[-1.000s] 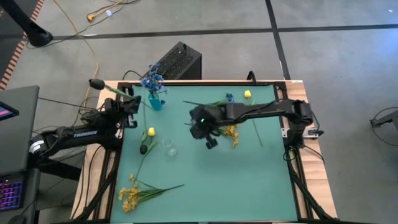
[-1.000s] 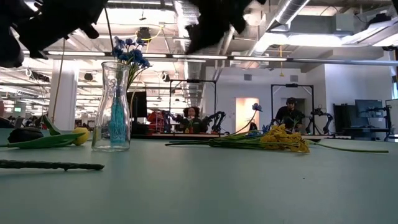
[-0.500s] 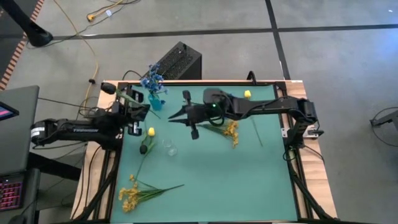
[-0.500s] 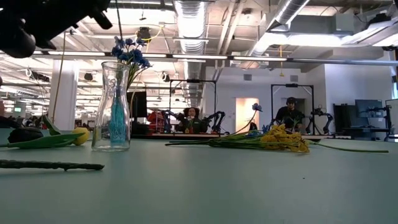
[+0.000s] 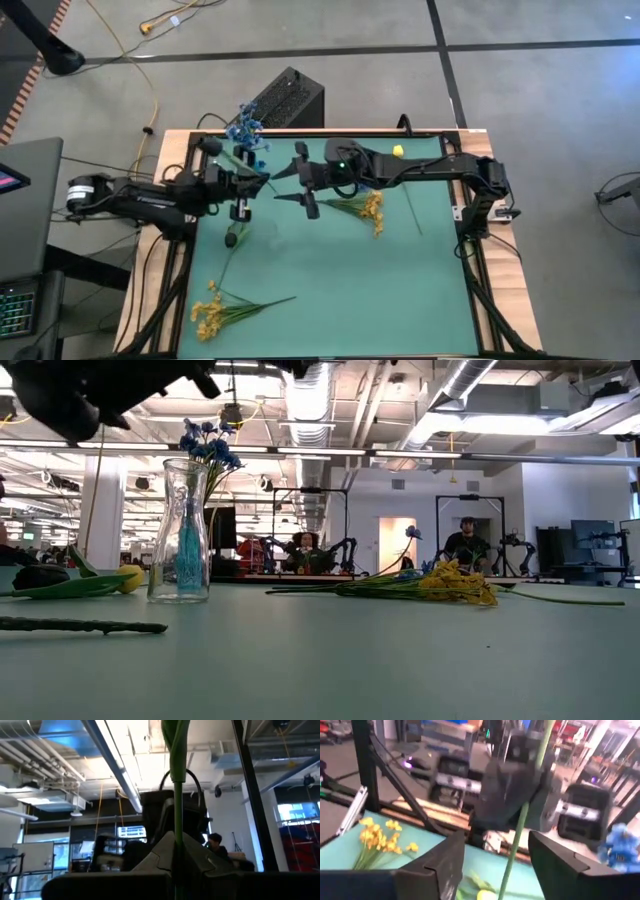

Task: Sort flowers into vase by color
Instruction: Put the bottom black flower into the blue vase

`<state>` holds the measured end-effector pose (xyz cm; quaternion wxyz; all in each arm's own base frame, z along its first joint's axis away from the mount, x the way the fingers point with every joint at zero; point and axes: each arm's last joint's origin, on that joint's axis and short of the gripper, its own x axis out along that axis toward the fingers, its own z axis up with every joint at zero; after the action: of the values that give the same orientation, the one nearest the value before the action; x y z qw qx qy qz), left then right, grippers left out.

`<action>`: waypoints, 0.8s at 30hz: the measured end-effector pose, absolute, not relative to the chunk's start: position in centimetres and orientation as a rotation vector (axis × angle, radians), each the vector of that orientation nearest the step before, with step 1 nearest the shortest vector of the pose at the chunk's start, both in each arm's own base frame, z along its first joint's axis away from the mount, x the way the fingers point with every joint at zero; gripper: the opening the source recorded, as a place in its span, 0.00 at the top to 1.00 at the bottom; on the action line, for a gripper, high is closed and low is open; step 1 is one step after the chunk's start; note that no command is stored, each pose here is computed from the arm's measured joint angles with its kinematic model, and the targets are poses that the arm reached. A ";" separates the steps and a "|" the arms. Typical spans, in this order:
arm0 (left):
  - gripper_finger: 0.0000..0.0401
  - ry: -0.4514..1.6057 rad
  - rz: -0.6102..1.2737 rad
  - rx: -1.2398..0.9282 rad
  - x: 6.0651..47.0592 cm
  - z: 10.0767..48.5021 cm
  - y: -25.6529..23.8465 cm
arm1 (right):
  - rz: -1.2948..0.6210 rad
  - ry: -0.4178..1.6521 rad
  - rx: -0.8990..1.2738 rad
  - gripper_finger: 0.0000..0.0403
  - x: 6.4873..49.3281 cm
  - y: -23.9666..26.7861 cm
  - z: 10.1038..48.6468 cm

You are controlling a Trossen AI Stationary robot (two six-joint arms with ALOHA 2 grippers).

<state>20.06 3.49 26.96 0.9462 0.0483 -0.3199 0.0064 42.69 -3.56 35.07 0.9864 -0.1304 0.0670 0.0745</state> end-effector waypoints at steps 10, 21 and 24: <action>1.00 -0.634 0.003 0.097 22.9 27.5 3.8 | 0.146 0.170 -0.247 0.37 42.6 -3.6 34.7; 1.00 -0.623 0.004 0.103 23.2 27.4 3.8 | 0.058 0.266 -0.246 0.65 42.5 -4.0 34.0; 1.00 -0.613 0.002 0.094 23.2 27.3 3.8 | 0.058 0.267 -0.246 0.79 42.5 -4.0 34.0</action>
<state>23.21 3.83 27.30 0.9524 0.0460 -0.3015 0.0011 42.46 -3.96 33.96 0.9832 -0.1224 0.1327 0.0289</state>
